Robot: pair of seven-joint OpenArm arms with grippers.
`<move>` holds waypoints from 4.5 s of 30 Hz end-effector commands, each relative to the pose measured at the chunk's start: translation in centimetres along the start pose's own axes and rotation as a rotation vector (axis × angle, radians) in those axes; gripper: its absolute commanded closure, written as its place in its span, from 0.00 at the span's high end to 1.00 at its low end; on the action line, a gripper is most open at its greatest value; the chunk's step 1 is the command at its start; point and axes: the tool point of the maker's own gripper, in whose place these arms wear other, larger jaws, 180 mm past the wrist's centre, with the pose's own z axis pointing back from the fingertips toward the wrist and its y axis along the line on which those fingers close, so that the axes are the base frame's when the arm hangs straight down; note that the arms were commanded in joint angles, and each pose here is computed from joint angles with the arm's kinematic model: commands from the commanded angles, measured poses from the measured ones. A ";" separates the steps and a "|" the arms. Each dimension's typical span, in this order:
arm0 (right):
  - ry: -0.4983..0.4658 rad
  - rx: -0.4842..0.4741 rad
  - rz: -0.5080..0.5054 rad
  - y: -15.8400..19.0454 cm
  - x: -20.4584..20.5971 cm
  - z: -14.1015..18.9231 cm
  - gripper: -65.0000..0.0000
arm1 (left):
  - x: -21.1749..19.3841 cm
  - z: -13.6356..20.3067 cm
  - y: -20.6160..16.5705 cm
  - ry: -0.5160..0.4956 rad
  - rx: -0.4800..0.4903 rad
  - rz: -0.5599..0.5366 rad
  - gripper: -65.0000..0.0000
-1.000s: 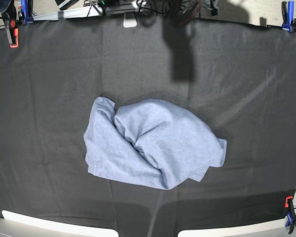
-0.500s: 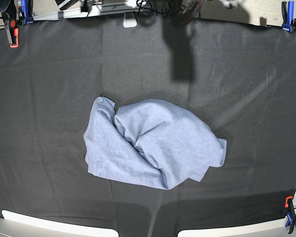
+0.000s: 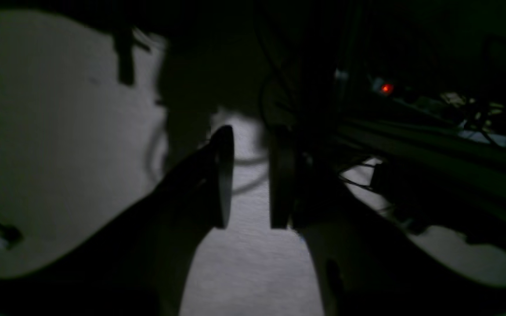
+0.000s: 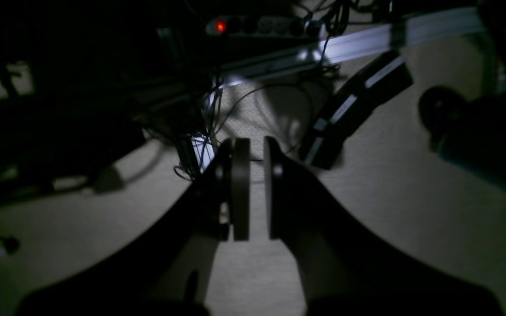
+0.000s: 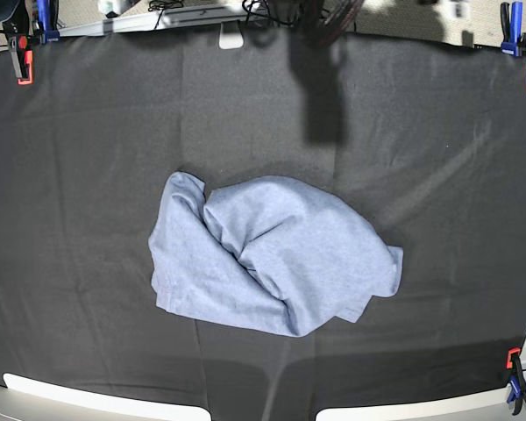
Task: Layout the t-shirt on the table in an organized manner, then fold the t-shirt properly
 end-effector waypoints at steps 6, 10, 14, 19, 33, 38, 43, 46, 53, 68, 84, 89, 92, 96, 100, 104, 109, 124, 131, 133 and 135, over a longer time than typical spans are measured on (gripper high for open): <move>-0.112 0.100 0.096 3.3 3.4 5.1 0.09 | 3.7 2.9 -0.3 -0.087 -0.031 -0.085 0.20; -0.182 0.185 0.162 6.1 6.3 7.8 0.09 | 7.3 4.0 -1.2 -0.173 -0.057 -0.134 0.20; -0.259 0.213 0.214 7.6 10.3 9.9 0.09 | 11.0 5.1 -2.2 -0.264 -0.083 -0.184 0.20; -0.403 0.195 0.268 8.2 15.5 12.8 0.09 | 15.3 6.8 -3.4 -0.374 -0.105 -0.247 0.20; -0.651 0.108 0.343 7.7 25.7 15.2 0.54 | 24.9 7.1 -5.3 -0.541 -0.103 -0.286 0.20; -0.645 0.083 0.341 7.8 28.3 14.7 0.54 | 27.5 7.3 -5.7 -0.609 -0.104 -0.289 0.20; -0.714 0.086 0.311 8.4 30.9 15.0 0.54 | 29.4 7.4 -5.9 -0.645 -0.100 -0.289 0.20; -0.695 0.096 0.300 8.6 31.2 13.3 0.54 | 29.8 7.5 -6.0 -0.656 -0.100 -0.289 0.20; -0.549 0.064 0.353 9.7 31.9 6.2 0.54 | 29.8 7.5 -6.0 -0.656 -0.100 -0.289 0.20; -0.504 0.038 0.337 11.9 36.7 2.6 0.54 | 29.8 7.5 -6.0 -0.657 -0.100 -0.288 0.20; -0.611 -0.163 0.457 10.3 40.2 6.1 0.00 | 29.9 7.6 -6.0 -0.663 -0.101 -0.288 0.20; -0.685 -0.222 0.496 9.7 41.4 10.5 0.00 | 29.9 7.6 -6.0 -0.663 -0.101 -0.288 0.20; -0.721 -0.292 0.479 7.7 41.8 12.4 0.00 | 29.9 7.6 -6.0 -0.663 -0.101 -0.288 0.20; -0.718 -0.224 0.370 6.0 41.1 12.7 0.00 | 29.8 7.6 -6.1 -0.664 -0.103 -0.282 0.20; -0.656 -0.070 0.338 7.0 39.7 10.4 0.28 | 29.8 7.6 -6.1 -0.664 -0.102 -0.282 0.20; -0.578 0.046 0.357 8.5 38.2 6.8 0.53 | 29.8 7.6 -6.1 -0.663 -0.102 -0.283 0.20; -0.497 0.114 0.390 10.9 37.6 3.2 0.53 | 29.8 7.6 -6.1 -0.664 -0.102 -0.283 0.20; -0.383 0.085 0.476 13.6 38.5 0.6 0.00 | 29.8 7.6 -6.1 -0.665 -0.102 -0.283 0.20; -0.492 -0.139 0.601 12.0 41.8 5.1 0.00 | 29.8 7.6 -6.1 -0.665 -0.102 -0.283 0.20; -0.511 -0.163 0.604 11.9 42.1 6.5 0.00 | 29.8 7.6 -6.1 -0.664 -0.102 -0.283 0.20; -0.529 -0.175 0.594 11.4 42.0 7.3 0.00 | 29.8 7.6 -6.1 -0.664 -0.102 -0.283 0.20</move>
